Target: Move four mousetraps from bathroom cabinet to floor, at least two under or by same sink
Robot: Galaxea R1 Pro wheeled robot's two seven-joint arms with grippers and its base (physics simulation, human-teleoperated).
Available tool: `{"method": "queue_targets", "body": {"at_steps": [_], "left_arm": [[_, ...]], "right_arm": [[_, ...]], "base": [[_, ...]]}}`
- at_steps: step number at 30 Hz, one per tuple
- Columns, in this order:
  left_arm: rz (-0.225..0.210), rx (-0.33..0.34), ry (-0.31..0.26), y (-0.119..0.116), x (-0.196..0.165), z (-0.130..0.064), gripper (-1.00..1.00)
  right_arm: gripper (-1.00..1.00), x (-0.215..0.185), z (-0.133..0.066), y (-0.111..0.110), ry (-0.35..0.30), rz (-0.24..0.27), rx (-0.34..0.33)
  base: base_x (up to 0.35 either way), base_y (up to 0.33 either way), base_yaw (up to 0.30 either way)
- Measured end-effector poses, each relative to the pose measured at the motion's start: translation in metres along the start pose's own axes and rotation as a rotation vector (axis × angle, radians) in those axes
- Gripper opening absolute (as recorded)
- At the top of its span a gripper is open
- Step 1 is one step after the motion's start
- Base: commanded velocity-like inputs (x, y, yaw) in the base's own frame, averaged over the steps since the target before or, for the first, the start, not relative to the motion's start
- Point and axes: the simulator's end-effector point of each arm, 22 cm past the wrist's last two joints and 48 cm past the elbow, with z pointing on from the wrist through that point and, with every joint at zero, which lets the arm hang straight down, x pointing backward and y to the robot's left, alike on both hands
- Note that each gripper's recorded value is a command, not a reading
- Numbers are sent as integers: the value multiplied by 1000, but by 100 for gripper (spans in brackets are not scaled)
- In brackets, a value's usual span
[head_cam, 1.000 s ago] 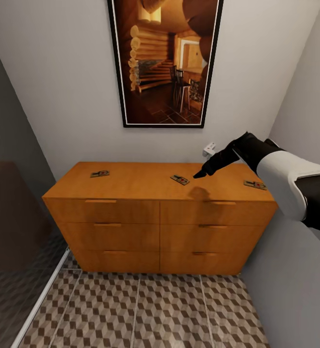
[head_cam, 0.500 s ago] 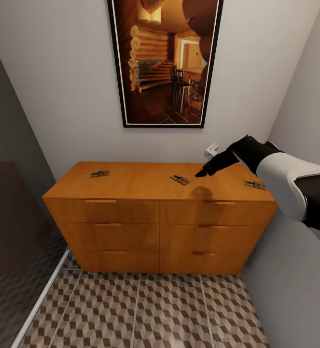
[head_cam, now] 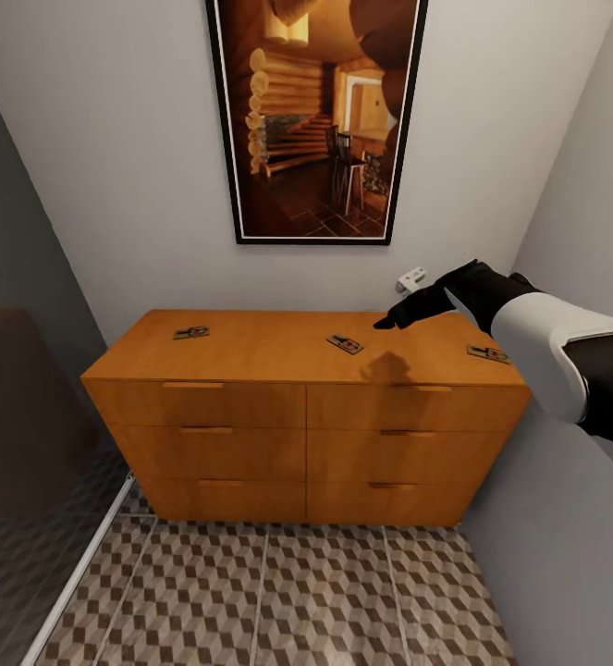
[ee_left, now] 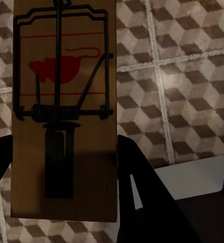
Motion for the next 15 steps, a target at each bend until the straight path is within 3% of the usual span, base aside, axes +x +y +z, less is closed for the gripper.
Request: {"method": "queue_targets", "body": {"at_steps": [15], "left_arm": [[0, 0, 0, 0, 0, 0, -100]], "right_arm": [[100, 0, 0, -2, -3, 3, 8]], "base": [[55, 0, 0]]}}
